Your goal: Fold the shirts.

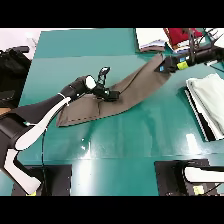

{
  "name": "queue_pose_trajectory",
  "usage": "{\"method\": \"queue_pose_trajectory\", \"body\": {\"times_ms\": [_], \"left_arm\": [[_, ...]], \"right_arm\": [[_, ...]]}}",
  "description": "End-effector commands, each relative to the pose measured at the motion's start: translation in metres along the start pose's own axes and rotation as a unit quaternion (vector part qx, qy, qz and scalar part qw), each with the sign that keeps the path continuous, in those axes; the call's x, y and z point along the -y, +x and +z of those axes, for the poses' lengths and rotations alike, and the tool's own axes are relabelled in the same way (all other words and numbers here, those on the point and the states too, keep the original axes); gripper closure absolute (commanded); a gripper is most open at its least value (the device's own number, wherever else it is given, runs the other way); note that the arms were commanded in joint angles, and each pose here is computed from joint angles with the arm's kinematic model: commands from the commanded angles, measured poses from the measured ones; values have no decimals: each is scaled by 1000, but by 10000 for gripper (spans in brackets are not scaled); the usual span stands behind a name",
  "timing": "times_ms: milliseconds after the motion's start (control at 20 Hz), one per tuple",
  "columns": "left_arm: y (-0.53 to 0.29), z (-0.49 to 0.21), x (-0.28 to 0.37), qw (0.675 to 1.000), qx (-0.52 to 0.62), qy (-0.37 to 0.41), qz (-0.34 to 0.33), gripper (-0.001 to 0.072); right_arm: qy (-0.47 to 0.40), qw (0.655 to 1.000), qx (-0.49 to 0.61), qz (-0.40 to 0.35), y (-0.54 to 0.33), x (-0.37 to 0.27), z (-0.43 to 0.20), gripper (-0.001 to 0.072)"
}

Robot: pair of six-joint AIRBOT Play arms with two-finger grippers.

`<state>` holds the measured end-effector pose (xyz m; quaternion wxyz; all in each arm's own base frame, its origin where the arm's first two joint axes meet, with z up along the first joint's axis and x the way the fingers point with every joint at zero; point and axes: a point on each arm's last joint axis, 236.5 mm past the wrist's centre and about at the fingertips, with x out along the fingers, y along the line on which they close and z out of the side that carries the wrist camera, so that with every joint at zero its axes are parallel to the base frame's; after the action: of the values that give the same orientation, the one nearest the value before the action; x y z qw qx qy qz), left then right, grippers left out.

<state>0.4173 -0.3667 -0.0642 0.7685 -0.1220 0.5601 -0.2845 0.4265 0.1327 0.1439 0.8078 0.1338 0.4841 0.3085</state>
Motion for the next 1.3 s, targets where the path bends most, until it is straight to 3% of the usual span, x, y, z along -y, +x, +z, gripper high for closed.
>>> {"method": "queue_pose_trajectory", "body": {"times_ms": [0, 200, 350, 550, 750, 800, 900, 1050, 1250], "left_arm": [[8, 1, -3, 1000, -1, 1, 3, 684], [-10, 20, 0, 1000, 7, 17, 4, 683], [-67, 53, -17, 998, 26, 51, 40, 683], [-212, 108, -61, 982, 128, 65, 121, 683], [-395, 126, -96, 934, 278, 54, 217, 683], [-430, 122, -100, 921, 305, 51, 237, 683], [-479, 112, -101, 902, 346, 42, 257, 683], [-501, 104, -94, 893, 363, 42, 261, 683], [-467, 105, -70, 911, 335, 67, 231, 683]], "right_arm": [[-38, 999, 24, 16, -12, -54, 16, 692], [-78, 996, 33, 39, -7, -100, 23, 693], [-98, 992, 53, 58, -1, -135, 31, 693], [-98, 978, 58, 177, 33, -217, 27, 693], [-111, 943, 54, 310, 115, -321, 1, 691], [-127, 935, 45, 328, 139, -344, -12, 654], [-151, 925, 26, 348, 179, -377, -33, 322], [-152, 924, 14, 350, 198, -368, -30, 333], [-115, 944, -26, 309, 180, -271, -16, 355]]}}
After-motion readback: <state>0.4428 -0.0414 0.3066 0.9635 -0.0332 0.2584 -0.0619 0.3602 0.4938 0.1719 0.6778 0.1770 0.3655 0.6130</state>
